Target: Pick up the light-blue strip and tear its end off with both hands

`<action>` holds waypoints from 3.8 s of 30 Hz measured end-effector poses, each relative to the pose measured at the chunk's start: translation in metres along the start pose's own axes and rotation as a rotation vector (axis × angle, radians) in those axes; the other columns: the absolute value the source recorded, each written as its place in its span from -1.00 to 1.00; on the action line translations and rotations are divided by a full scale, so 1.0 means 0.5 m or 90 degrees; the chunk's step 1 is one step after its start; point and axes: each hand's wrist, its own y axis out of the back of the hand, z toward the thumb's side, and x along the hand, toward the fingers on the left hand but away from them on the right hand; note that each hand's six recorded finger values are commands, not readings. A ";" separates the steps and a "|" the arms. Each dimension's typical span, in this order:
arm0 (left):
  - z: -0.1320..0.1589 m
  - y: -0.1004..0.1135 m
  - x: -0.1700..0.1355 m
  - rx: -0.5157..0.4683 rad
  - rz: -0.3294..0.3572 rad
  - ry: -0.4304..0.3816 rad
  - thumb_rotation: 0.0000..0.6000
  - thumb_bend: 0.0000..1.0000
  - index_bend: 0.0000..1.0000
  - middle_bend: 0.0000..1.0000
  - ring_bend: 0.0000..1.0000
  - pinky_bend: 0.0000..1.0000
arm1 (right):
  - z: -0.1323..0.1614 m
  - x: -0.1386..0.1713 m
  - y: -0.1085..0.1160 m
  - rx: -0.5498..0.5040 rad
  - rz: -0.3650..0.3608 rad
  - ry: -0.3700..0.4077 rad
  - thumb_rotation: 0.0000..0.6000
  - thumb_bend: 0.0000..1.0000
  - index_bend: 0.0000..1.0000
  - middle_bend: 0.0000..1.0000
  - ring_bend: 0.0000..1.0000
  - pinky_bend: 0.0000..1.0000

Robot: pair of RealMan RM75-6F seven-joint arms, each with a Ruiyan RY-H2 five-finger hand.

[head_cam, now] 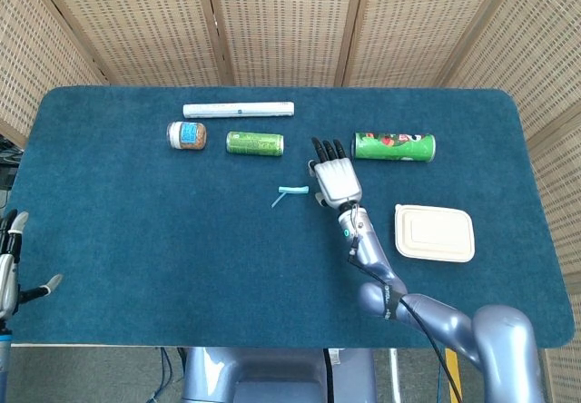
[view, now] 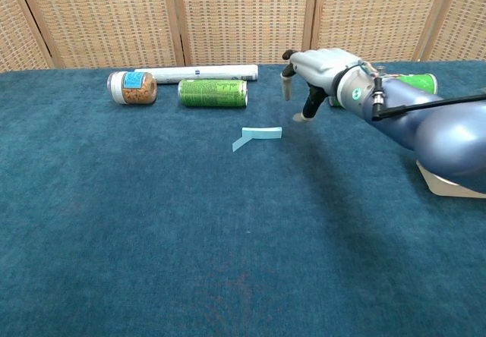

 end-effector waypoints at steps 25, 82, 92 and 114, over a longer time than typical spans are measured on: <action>-0.014 -0.007 0.019 0.001 -0.011 0.023 1.00 -0.97 -1.00 -1.00 -1.00 -1.00 | 0.054 -0.050 -0.092 -0.027 0.048 -0.018 1.00 -0.22 -0.03 -1.00 -1.00 -1.00; 0.426 -0.092 0.162 0.346 0.141 -0.707 1.00 -0.56 -0.41 -1.00 -1.00 -1.00 | 0.204 0.030 0.049 0.022 0.012 0.093 1.00 0.09 0.24 -0.96 -1.00 -1.00; 0.487 -0.120 0.153 0.339 0.172 -0.779 1.00 -1.00 -0.41 0.23 0.15 -0.11 | 0.201 0.025 0.042 0.031 0.014 0.090 1.00 0.14 0.24 -0.96 -1.00 -1.00; 0.588 -0.171 0.150 0.526 0.239 -0.936 1.00 -0.98 -0.09 0.79 0.66 0.64 | 0.211 0.030 0.041 0.038 0.012 0.094 1.00 0.24 0.24 -0.96 -1.00 -1.00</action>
